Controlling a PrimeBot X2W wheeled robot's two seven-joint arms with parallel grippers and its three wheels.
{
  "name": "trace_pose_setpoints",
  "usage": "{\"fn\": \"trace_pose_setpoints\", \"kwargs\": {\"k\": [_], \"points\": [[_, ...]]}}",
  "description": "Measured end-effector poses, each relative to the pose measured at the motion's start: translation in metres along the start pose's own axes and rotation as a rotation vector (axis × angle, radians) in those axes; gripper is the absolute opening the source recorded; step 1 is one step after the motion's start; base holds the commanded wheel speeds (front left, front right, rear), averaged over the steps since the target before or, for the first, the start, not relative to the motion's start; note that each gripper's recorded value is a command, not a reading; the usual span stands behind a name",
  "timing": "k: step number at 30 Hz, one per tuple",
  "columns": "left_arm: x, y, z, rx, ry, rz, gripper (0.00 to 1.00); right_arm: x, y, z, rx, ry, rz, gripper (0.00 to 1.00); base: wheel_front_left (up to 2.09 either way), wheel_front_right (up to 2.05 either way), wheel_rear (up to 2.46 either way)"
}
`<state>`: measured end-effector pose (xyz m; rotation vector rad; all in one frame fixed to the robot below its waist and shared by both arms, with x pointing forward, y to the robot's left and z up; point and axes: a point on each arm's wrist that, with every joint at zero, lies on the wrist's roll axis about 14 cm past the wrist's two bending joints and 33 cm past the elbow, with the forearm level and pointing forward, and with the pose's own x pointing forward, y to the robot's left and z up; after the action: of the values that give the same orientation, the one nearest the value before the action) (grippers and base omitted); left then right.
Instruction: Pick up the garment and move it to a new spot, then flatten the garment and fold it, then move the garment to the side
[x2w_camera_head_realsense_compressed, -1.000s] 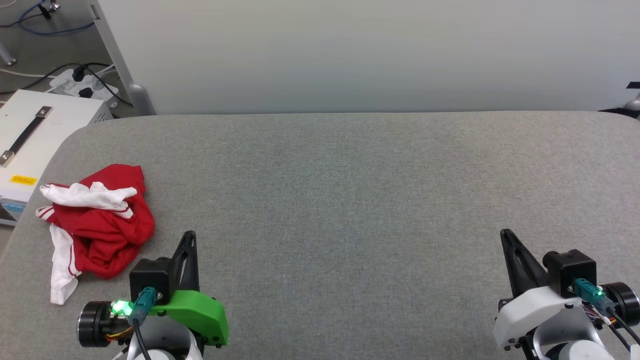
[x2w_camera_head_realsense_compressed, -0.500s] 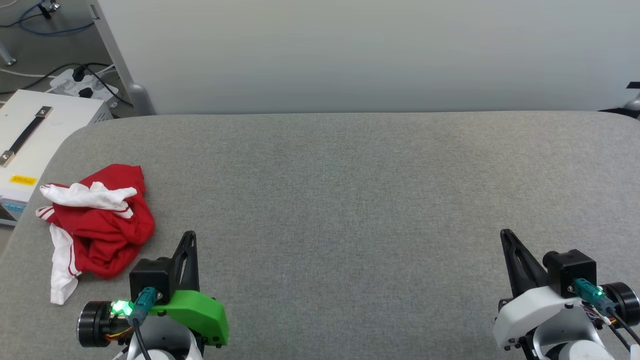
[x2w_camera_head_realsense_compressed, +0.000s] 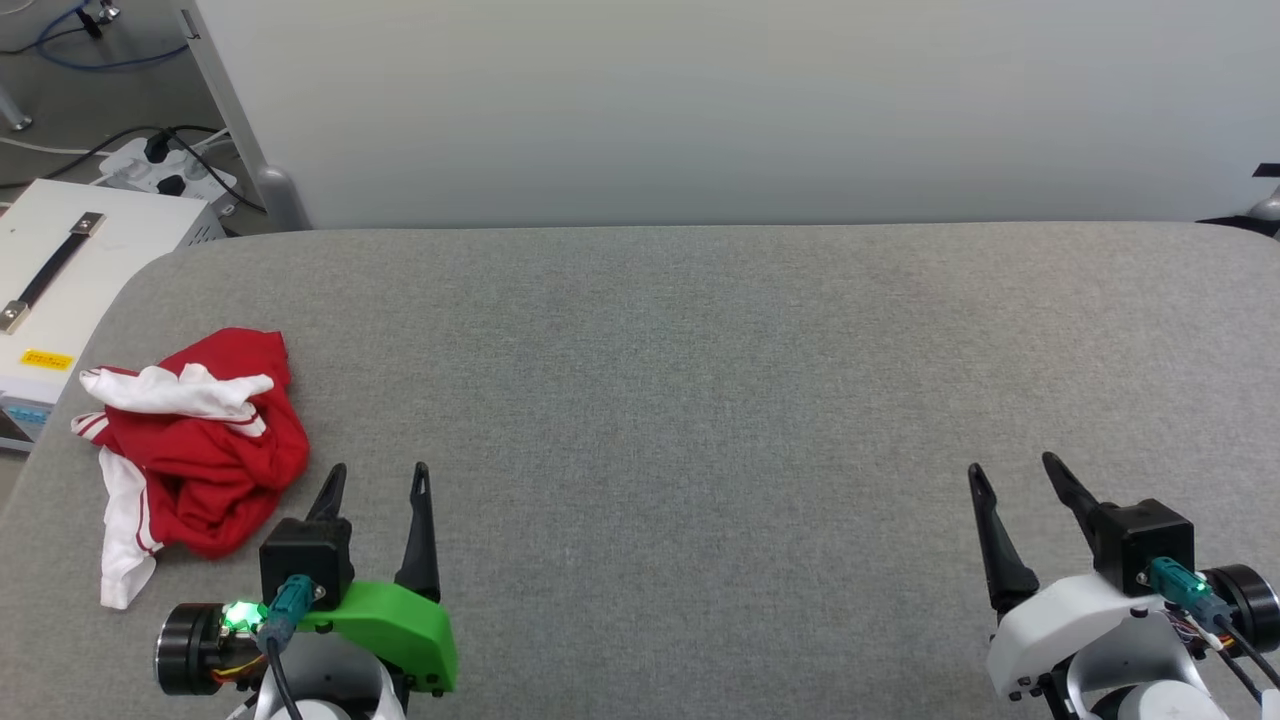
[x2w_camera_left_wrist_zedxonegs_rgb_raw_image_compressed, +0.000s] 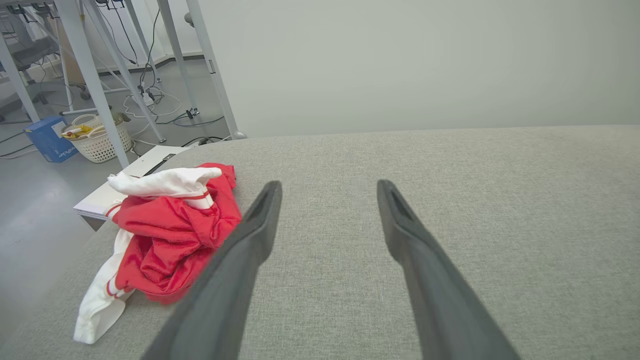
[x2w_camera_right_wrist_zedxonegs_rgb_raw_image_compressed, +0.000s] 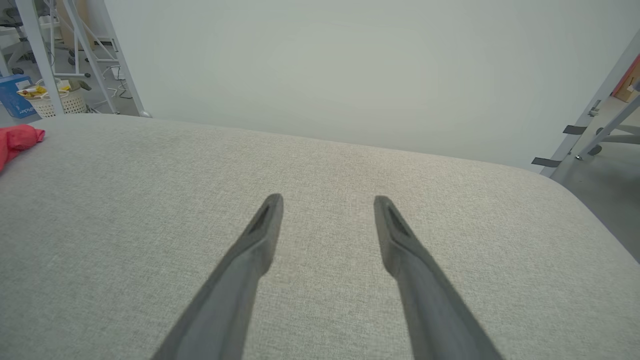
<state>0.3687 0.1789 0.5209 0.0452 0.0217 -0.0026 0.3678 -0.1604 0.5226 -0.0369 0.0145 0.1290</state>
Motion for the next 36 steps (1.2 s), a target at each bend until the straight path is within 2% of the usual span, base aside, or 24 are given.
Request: {"fn": "trace_pose_setpoints", "kwargs": {"k": [36], "points": [[0.000,-0.012,0.009,-0.002,-0.069,-0.015,1.00,-0.004,-0.009,0.020,0.067,-0.106,-0.027,1.00,0.00,0.00,0.00]]}}
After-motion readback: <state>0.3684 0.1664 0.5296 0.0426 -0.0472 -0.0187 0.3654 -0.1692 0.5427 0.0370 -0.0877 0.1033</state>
